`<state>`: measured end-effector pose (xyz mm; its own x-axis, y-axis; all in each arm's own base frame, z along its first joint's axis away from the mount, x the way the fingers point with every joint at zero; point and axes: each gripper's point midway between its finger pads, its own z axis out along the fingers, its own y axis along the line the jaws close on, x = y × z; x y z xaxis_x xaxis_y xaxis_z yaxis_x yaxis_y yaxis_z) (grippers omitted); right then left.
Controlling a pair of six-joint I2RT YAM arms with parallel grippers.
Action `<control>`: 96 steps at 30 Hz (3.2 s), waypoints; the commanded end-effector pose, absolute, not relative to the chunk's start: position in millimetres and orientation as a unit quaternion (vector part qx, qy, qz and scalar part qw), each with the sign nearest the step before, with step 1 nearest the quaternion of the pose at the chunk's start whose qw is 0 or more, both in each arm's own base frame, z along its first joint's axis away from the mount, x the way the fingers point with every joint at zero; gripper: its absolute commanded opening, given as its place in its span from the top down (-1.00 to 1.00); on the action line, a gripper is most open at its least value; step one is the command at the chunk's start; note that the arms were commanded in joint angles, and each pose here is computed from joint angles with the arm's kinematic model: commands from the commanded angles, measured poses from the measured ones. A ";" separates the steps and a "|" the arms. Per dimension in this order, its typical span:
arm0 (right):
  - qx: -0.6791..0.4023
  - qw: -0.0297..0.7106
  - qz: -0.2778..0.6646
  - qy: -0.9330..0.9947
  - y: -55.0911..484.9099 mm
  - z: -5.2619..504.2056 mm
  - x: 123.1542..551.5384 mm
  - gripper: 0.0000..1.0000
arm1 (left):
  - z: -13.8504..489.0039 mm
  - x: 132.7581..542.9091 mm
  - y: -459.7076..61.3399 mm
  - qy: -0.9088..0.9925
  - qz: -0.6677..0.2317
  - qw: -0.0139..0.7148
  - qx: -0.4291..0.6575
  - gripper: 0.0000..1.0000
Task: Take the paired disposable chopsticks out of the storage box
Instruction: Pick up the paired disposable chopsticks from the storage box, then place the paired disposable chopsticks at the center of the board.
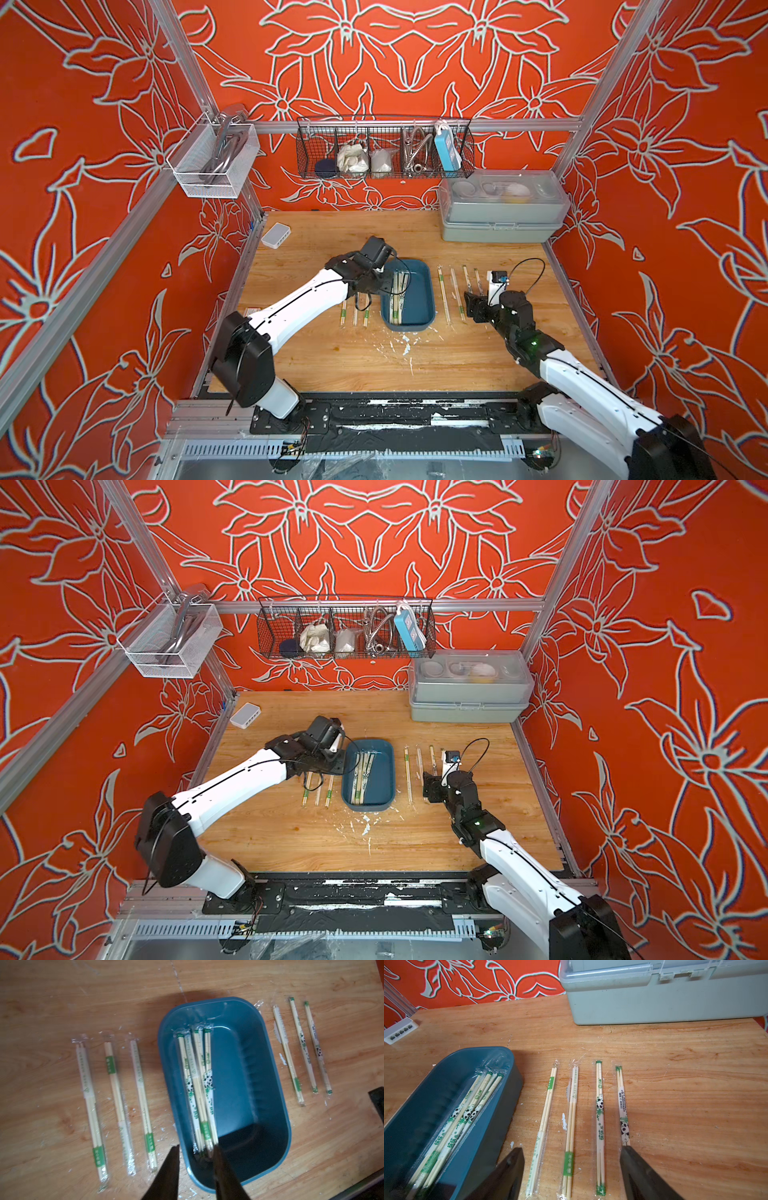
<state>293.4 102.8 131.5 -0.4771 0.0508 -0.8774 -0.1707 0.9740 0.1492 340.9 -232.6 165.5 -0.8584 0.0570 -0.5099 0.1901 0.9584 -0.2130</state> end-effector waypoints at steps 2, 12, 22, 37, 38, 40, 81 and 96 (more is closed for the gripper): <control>-0.035 0.525 0.122 0.841 108.4 146.2 297.8 -0.55 | 135.3 352.1 -259.9 0.965 -0.129 0.214 0.073 0.36; -0.037 0.525 0.123 0.841 109.3 146.7 297.9 -0.55 | 81.1 375.9 -289.7 0.977 -0.106 0.166 0.082 0.33; -0.038 0.527 0.123 0.840 109.0 149.0 296.8 -0.55 | 52.7 383.8 -285.0 0.984 -0.066 0.146 0.075 0.33; -0.039 0.524 0.126 0.842 110.0 148.8 296.5 -0.55 | 33.2 383.3 -275.7 0.988 -0.049 0.135 0.056 0.37; -0.039 0.525 0.127 0.841 110.1 149.4 296.5 -0.55 | 32.8 383.5 -275.4 0.988 -0.049 0.134 0.056 0.37; -0.039 0.524 0.127 0.841 110.3 149.1 296.5 -0.55 | 29.5 383.2 -274.8 0.989 -0.046 0.131 0.057 0.39; -0.060 0.531 0.151 0.831 119.8 154.7 293.3 -0.56 | 125.1 370.3 -235.1 0.977 -0.081 0.194 0.031 0.83; -0.067 0.534 0.173 0.825 127.6 156.4 292.3 -0.58 | 103.6 365.2 -84.5 0.983 -0.014 0.178 -0.038 0.83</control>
<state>292.0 121.6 152.2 -0.4309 0.0661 -0.9000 -0.2737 0.9408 0.2001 368.8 -102.9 121.8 -0.9155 -0.1124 -0.3863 -0.0832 0.9923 -0.0915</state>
